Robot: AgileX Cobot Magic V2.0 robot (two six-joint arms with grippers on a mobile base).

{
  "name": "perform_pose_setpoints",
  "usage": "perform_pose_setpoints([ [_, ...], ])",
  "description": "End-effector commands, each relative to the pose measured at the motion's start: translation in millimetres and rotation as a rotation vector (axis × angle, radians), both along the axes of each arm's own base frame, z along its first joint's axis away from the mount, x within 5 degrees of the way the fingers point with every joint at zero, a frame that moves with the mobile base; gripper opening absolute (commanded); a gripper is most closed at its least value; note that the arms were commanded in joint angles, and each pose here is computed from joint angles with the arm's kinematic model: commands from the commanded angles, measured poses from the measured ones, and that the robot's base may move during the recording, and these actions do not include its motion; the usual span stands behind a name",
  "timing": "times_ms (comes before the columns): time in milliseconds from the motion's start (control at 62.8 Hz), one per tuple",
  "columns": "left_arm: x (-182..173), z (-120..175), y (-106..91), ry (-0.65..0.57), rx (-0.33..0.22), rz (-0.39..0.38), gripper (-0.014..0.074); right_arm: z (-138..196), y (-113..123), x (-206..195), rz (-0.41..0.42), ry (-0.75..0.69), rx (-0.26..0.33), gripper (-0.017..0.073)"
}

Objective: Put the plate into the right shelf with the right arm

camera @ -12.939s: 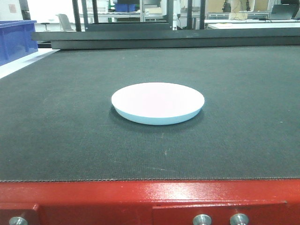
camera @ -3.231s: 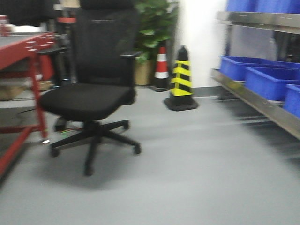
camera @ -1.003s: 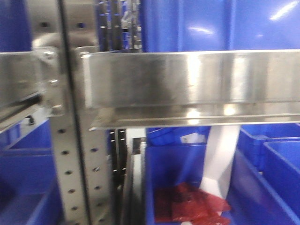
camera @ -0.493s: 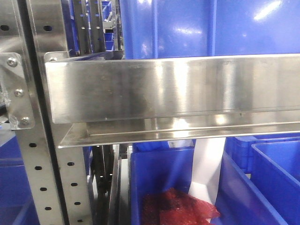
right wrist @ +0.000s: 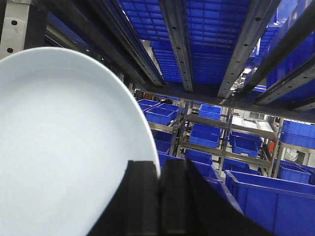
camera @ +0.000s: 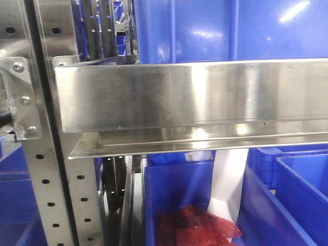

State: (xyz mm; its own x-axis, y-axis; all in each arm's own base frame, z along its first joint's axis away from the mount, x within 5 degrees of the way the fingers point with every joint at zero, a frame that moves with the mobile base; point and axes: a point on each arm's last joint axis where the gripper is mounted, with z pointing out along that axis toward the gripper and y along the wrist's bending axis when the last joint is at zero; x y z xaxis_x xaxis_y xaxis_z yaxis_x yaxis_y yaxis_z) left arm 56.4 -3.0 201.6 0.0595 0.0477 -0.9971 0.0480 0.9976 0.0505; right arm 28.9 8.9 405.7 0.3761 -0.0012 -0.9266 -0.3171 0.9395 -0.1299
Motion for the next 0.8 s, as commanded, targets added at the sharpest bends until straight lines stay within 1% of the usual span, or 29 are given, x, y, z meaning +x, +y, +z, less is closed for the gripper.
perform_pose_setpoints([
  [0,-1.3,5.8,1.6,-0.091,-0.01,0.017,-0.0047,15.3,0.7,-3.9,0.013,-0.109,0.016,0.0054],
  [143,-1.3,5.8,1.6,-0.091,-0.01,0.017,-0.0047,24.2,3.2,-0.6,0.024,-0.134,0.028,0.0054],
  [223,-1.3,5.8,1.6,-0.091,-0.01,0.017,-0.0047,38.3,5.1,3.8,0.032,-0.133,0.046,0.0054],
  [366,-1.3,5.8,1.6,-0.091,-0.01,0.017,-0.0047,73.0,14.0,26.6,0.037,-0.074,0.065,0.0054],
  [462,-1.3,5.8,1.6,-0.091,-0.01,0.017,-0.0047,95.9,24.3,52.4,0.028,-0.013,0.051,0.0054],
  [605,-1.3,5.8,1.6,-0.091,-0.01,0.017,-0.0047,119.6,40.4,93.3,0.009,0.083,0.021,0.0054],
  [684,-1.3,5.8,1.6,-0.091,-0.01,0.017,-0.0047,125.1,49.4,115.3,0.001,0.131,0.004,0.0054],
  [732,-1.3,5.8,1.6,-0.091,-0.01,0.017,-0.0047,130.0,53.5,124.9,-0.001,0.138,0.001,0.0054],
  [780,-1.3,5.8,1.6,-0.091,-0.01,0.017,-0.0047,130.1,58.4,140.0,-0.014,0.153,-0.014,0.0054],
])
